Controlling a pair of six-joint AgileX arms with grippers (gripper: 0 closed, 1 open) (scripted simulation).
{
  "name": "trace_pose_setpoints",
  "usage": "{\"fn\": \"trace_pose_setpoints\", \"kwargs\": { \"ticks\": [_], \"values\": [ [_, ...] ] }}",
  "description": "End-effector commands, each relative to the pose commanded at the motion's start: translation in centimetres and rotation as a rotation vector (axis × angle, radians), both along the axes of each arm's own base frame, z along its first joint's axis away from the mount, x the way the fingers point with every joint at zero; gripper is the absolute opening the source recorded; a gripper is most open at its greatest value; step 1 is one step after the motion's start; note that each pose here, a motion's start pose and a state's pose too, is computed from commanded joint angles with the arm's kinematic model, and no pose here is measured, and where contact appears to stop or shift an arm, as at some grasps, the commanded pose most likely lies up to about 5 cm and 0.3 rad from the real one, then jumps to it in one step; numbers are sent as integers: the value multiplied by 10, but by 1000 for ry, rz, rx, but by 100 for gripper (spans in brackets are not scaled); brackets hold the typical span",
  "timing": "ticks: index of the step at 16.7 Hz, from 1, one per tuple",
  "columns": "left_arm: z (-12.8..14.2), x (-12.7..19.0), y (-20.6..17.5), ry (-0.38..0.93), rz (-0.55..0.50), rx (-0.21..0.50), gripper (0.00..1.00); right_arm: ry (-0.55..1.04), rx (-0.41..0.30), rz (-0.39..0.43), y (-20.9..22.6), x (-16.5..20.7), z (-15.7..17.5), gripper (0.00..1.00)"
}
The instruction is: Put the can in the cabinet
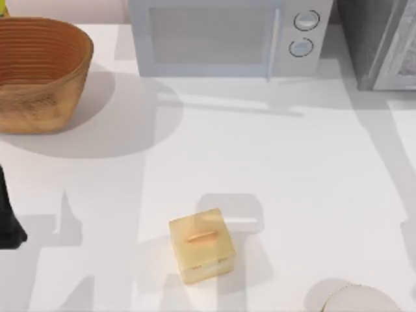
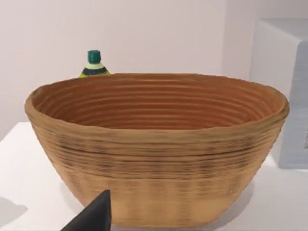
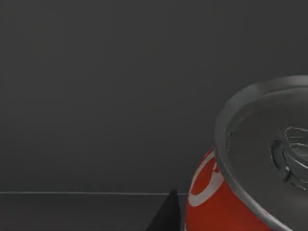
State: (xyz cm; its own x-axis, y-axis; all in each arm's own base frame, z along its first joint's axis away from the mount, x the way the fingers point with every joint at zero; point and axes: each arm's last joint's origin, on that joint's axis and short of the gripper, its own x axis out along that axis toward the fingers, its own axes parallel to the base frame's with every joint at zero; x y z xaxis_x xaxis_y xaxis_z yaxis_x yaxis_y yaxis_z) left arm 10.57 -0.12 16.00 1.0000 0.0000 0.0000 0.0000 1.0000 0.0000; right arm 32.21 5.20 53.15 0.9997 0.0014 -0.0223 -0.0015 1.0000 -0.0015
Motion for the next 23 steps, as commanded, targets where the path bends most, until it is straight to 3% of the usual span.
{"fn": "trace_pose_setpoints", "kwargs": {
  "ticks": [4, 9, 15, 23],
  "values": [
    [0, 0, 0, 0, 0, 0, 100, -30, 1, 5, 0, 39, 12, 0],
    [0, 0, 0, 0, 0, 0, 100, -29, 4, 3, -5, 76, 3, 0],
    [0, 0, 0, 0, 0, 0, 100, -22, 5, -1, -7, 83, -1, 0],
    [0, 0, 0, 0, 0, 0, 100, -22, 5, -1, -7, 83, -1, 60]
  ]
}}
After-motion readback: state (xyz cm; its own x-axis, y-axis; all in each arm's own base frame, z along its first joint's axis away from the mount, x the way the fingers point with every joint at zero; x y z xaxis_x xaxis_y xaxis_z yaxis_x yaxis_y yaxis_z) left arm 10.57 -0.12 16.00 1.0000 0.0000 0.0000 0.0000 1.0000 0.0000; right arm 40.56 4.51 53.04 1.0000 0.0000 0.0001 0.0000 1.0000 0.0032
